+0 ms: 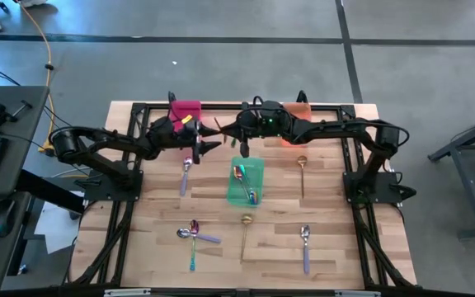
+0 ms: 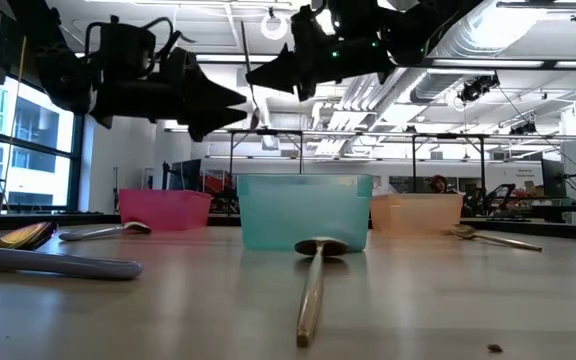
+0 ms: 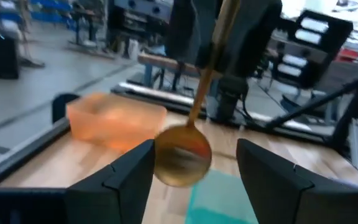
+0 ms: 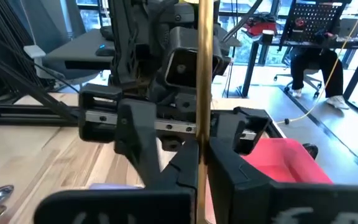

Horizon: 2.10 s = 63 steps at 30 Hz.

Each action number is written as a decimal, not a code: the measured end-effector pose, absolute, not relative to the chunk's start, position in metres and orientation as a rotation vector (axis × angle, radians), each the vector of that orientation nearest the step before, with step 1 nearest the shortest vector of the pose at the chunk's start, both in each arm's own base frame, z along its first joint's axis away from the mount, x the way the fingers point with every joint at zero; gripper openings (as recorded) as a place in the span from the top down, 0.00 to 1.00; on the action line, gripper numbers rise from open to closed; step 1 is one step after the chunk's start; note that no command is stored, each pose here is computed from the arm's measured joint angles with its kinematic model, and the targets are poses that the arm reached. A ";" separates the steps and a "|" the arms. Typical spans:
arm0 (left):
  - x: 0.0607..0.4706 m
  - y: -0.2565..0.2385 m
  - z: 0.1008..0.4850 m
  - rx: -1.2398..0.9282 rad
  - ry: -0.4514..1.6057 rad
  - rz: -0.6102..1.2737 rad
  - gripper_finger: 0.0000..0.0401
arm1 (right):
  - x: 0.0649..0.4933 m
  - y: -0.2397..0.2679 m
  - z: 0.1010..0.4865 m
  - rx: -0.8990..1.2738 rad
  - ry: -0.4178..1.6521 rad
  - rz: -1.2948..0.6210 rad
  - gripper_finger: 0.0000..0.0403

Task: Sort silverware by color (type)
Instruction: Put the bottom right gold spoon into the pink bin

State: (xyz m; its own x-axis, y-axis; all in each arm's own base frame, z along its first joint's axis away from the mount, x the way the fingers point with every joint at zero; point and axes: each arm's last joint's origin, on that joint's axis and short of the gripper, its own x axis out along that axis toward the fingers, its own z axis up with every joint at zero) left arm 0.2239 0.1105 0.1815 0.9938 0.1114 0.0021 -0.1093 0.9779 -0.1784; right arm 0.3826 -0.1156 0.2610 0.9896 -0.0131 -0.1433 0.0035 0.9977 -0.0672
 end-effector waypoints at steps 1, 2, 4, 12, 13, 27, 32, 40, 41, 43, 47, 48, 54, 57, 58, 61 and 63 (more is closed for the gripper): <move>0.224 0.111 0.183 -0.174 -0.025 0.131 0.45 | 0.383 -0.116 0.261 -0.068 0.141 -0.008 1.00; 0.224 0.111 0.184 -0.171 -0.036 0.145 0.45 | 0.383 -0.115 0.262 -0.069 0.139 -0.007 1.00; 0.224 0.112 0.186 -0.161 -0.060 0.160 0.45 | 0.383 -0.115 0.262 -0.069 0.135 0.001 1.00; 0.236 0.108 0.197 -0.147 -0.085 0.097 0.47 | 0.388 -0.117 0.259 -0.051 0.079 0.007 1.00; 0.238 0.108 0.198 -0.144 -0.087 0.093 0.48 | 0.389 -0.117 0.258 -0.036 0.076 0.015 1.00; 0.239 0.112 0.202 -0.102 -0.107 0.112 0.85 | 0.391 -0.117 0.259 -0.015 0.032 0.024 1.00; 0.239 0.112 0.202 -0.095 -0.108 0.109 0.98 | 0.391 -0.117 0.259 -0.002 0.030 0.016 1.00; 0.237 0.116 0.202 -0.117 -0.104 0.118 0.99 | 0.382 -0.123 0.270 0.048 0.045 -0.055 0.85; 0.235 0.117 0.203 -0.125 -0.101 0.128 0.99 | 0.378 -0.126 0.275 0.040 0.041 -0.086 0.83; 0.232 0.121 0.204 -0.137 -0.087 0.150 0.99 | 0.369 -0.131 0.284 0.014 0.061 -0.161 0.81; 0.219 0.130 0.205 -0.177 -0.010 0.209 0.99 | 0.350 -0.137 0.296 -0.040 0.171 -0.263 0.82; 0.215 0.132 0.206 -0.188 0.009 0.231 0.99 | 0.345 -0.138 0.298 -0.043 0.196 -0.273 0.85; 0.184 0.144 0.213 -0.327 0.198 0.395 1.00 | 0.338 -0.142 0.290 -0.032 0.304 -0.284 0.98; 0.173 0.148 0.219 -0.349 0.343 0.543 1.00 | 0.339 -0.142 0.280 -0.028 0.326 -0.281 0.97; 0.170 0.150 0.220 -0.365 0.390 0.590 1.00 | 0.338 -0.142 0.275 -0.030 0.317 -0.281 0.98; 0.161 0.157 0.221 -0.426 0.522 0.693 1.00 | 0.334 -0.140 0.259 0.001 0.268 -0.273 0.99; 0.157 0.164 0.219 -0.464 0.579 0.725 1.00 | 0.329 -0.137 0.245 0.043 0.245 -0.272 0.99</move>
State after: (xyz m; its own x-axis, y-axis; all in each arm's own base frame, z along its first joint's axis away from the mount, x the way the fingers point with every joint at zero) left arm 0.1573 0.1640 0.2193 0.6068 0.4792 -0.6341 -0.7245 0.6616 -0.1933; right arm 0.3291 -0.1374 0.2452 0.9338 -0.2606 -0.2452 0.2710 0.9626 0.0089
